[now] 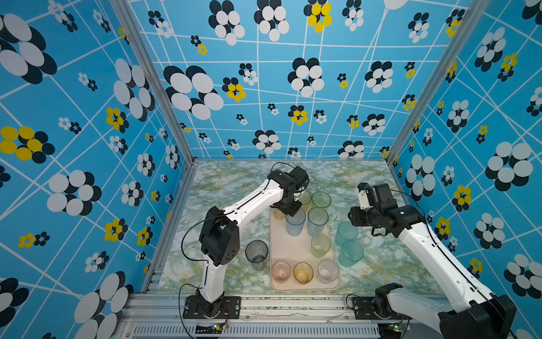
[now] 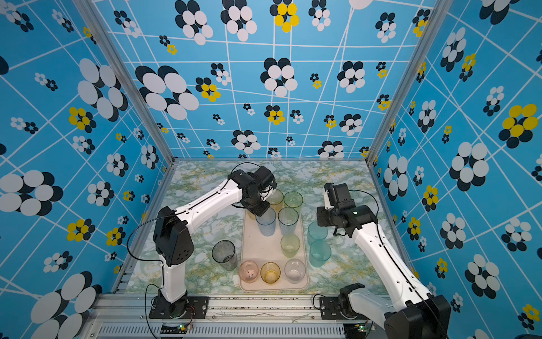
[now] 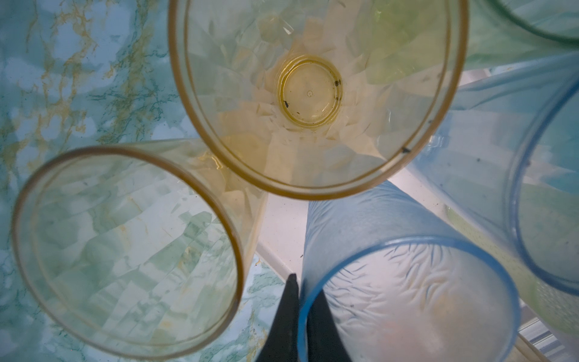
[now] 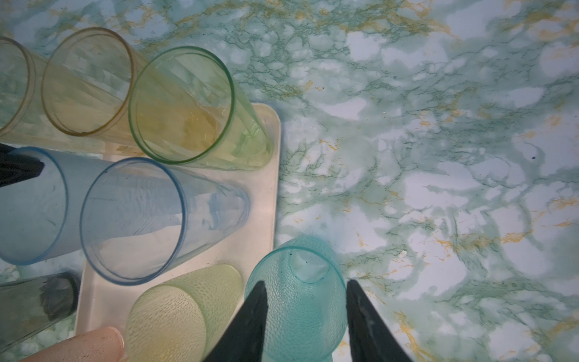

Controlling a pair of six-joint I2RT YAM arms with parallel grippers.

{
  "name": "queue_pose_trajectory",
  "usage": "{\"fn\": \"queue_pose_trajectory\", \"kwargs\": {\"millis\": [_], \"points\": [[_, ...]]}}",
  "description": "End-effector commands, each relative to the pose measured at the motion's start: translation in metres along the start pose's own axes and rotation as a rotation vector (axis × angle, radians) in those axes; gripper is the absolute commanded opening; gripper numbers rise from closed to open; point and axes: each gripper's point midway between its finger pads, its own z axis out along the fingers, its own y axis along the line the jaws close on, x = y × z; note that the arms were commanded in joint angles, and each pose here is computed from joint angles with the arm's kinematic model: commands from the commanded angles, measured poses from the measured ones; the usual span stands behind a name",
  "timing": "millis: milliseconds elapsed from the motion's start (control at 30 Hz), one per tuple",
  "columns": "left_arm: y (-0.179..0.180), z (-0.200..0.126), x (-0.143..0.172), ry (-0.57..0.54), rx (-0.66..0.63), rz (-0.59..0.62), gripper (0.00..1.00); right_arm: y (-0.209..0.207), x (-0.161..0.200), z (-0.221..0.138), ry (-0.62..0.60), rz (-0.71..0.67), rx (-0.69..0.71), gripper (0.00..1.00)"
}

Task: Place the glasses into the tray
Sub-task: Place the glass on the tray.

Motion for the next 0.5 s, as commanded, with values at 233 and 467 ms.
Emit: {"fn": "queue_pose_trajectory", "kwargs": {"millis": [233,467], "points": [[-0.008,-0.0008,0.0001,0.028,0.001,0.044,0.1,-0.0049,0.0097,0.0043,0.033,-0.007,0.015,0.44],[-0.0103,-0.0011,-0.0007,0.029,-0.001,0.051,0.15,-0.005,0.0108,0.0049,0.032,-0.006,0.013,0.44]]}}
